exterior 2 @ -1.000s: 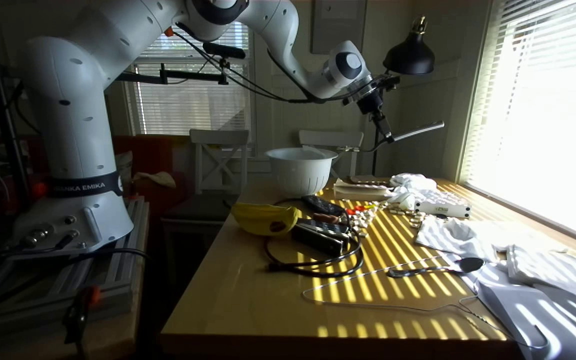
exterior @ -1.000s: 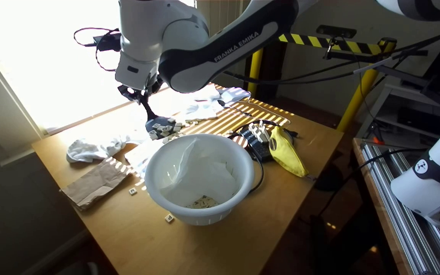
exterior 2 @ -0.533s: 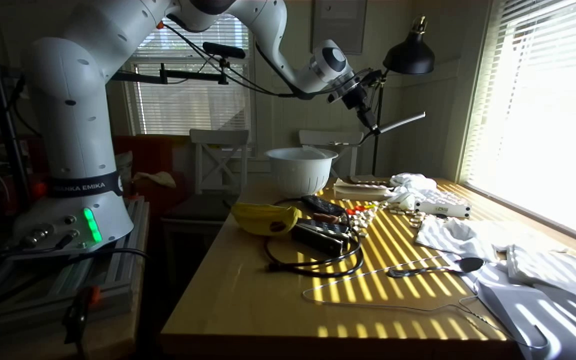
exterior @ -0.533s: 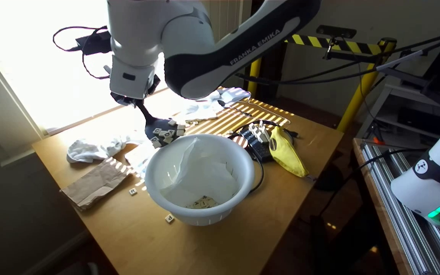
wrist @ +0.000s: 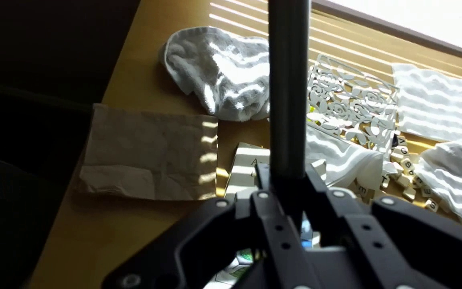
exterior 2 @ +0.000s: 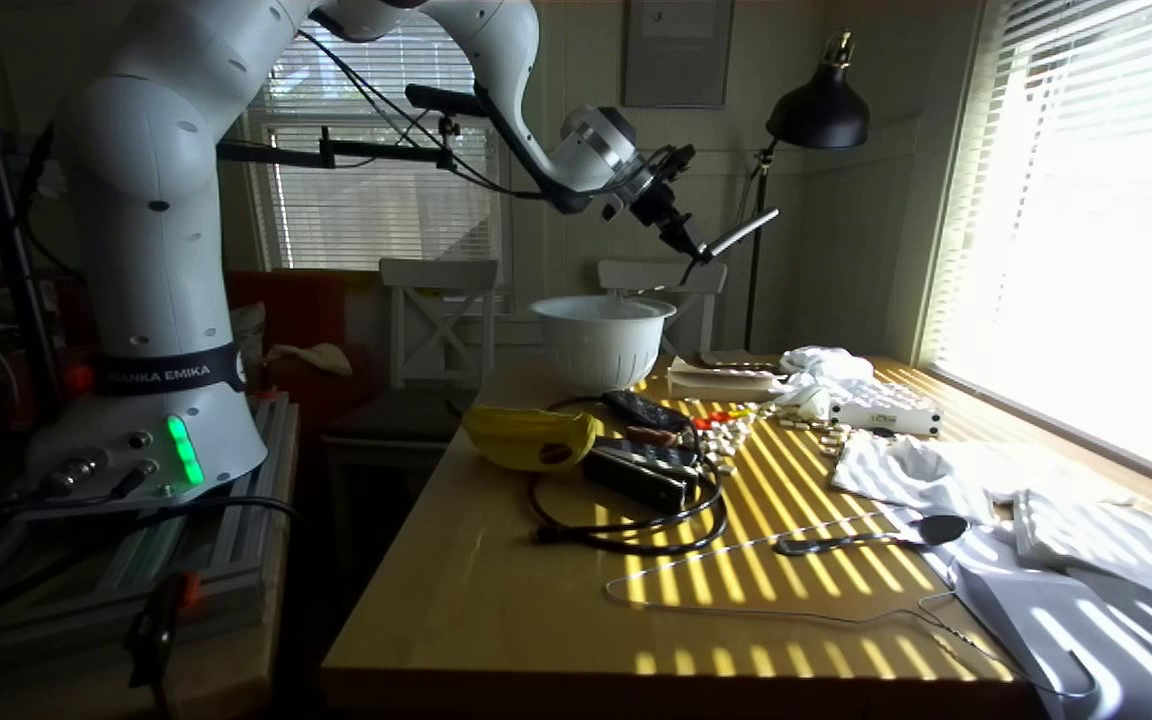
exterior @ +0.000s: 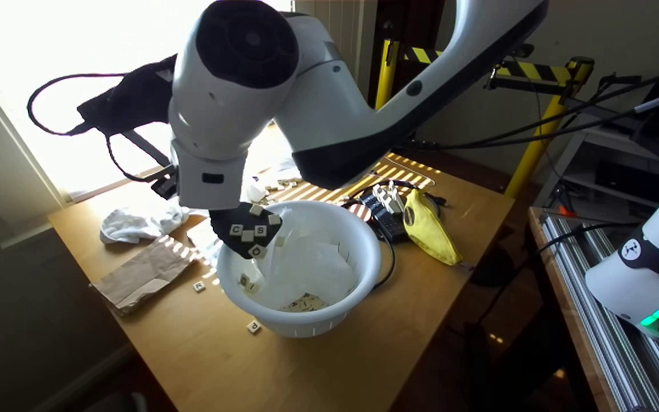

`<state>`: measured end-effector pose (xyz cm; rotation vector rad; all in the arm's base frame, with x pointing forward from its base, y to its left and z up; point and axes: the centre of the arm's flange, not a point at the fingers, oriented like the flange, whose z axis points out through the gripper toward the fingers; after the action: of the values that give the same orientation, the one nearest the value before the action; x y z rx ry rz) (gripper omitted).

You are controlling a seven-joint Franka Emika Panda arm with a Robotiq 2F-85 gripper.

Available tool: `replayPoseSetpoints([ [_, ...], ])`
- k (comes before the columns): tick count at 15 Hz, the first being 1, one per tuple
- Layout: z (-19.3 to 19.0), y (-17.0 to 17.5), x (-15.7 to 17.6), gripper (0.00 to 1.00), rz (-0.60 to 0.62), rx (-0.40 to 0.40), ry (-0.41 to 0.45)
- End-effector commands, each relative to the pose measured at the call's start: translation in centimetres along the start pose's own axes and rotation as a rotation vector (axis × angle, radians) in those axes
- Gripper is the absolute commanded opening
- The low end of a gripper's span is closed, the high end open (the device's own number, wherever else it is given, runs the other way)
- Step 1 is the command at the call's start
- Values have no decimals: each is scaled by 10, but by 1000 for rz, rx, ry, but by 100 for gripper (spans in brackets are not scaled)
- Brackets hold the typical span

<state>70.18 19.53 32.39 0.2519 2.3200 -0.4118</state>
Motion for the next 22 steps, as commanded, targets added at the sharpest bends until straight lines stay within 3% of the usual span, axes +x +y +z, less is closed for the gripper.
replayPoseSetpoints([
  [1, -41, -12, 44, 6, -76, -44, -173],
  [7, -67, -21, 69, 6, -202, -77, -463],
  [9, -76, -21, 64, 6, -171, -83, -517],
  [11, -73, -29, 57, 6, -17, -40, -453],
  [15, -55, -75, 58, 6, 159, 77, -388],
  [22, -23, -174, 84, 6, 524, 155, -308],
])
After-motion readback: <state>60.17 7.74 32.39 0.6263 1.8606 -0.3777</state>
